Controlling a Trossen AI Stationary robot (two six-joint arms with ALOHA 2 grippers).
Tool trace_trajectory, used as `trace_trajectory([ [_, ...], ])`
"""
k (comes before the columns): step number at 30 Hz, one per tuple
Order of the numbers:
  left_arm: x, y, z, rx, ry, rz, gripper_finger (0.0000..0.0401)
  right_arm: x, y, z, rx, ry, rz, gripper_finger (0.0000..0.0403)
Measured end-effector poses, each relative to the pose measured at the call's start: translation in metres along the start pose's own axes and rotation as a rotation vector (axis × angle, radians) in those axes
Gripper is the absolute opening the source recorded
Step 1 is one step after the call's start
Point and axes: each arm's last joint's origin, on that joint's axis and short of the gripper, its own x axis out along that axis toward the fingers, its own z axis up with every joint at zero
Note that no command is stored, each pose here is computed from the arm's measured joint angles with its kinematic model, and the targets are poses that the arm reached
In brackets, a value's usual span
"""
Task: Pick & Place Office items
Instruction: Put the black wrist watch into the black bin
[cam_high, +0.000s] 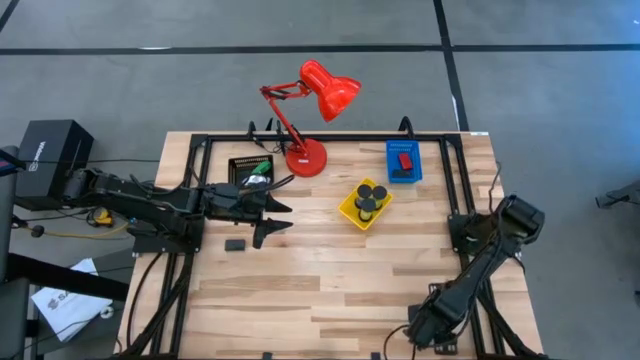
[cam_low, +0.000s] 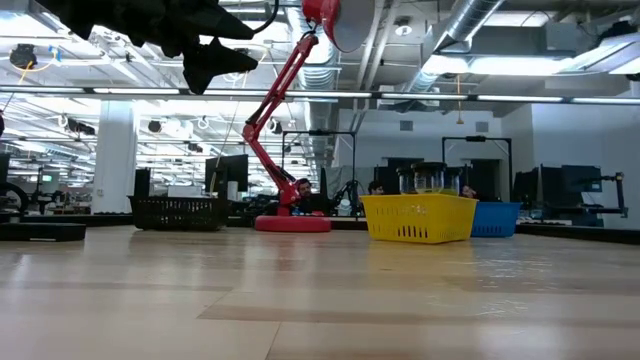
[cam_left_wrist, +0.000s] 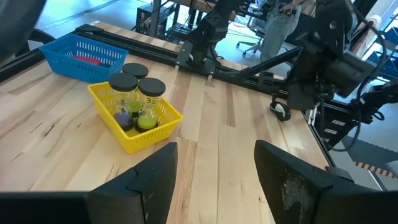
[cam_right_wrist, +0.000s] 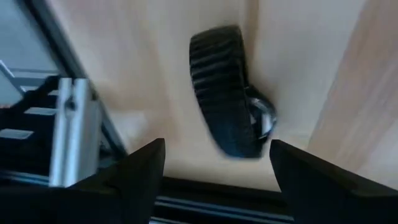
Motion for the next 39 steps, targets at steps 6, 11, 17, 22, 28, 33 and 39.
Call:
trace_trajectory([
  [6,0.000,0.000,0.000,0.000,0.000,0.000,0.0209,0.015,-0.003,0.009,0.002,0.008,-0.071,0.0281],
  [11,0.000,0.000,0.000,0.000,0.000,0.000,0.0209,0.016,-0.004,0.010,0.007,0.002,-0.081,0.0276],
  [17,0.000,0.000,0.000,0.000,0.000,0.000,0.0209,0.012,-0.007,0.014,0.014,-0.042,-0.093,0.0236],
  [22,0.000,0.000,0.000,0.000,0.000,0.000,0.0209,0.011,-0.008,0.016,0.022,-0.046,-0.091,0.0179],
  [28,0.000,0.000,0.000,0.000,0.000,0.000,0.0209,0.005,-0.013,0.024,-0.014,-0.044,-0.064,0.0118],
  [33,0.000,0.000,0.000,0.000,0.000,0.000,0.0209,-0.001,-0.022,0.034,-0.058,-0.047,-0.044,0.0073],
  [39,0.000,0.000,0.000,0.000,0.000,0.000,0.0209,-0.027,-0.024,0.049,-0.131,-0.089,-0.050,0.0030],
])
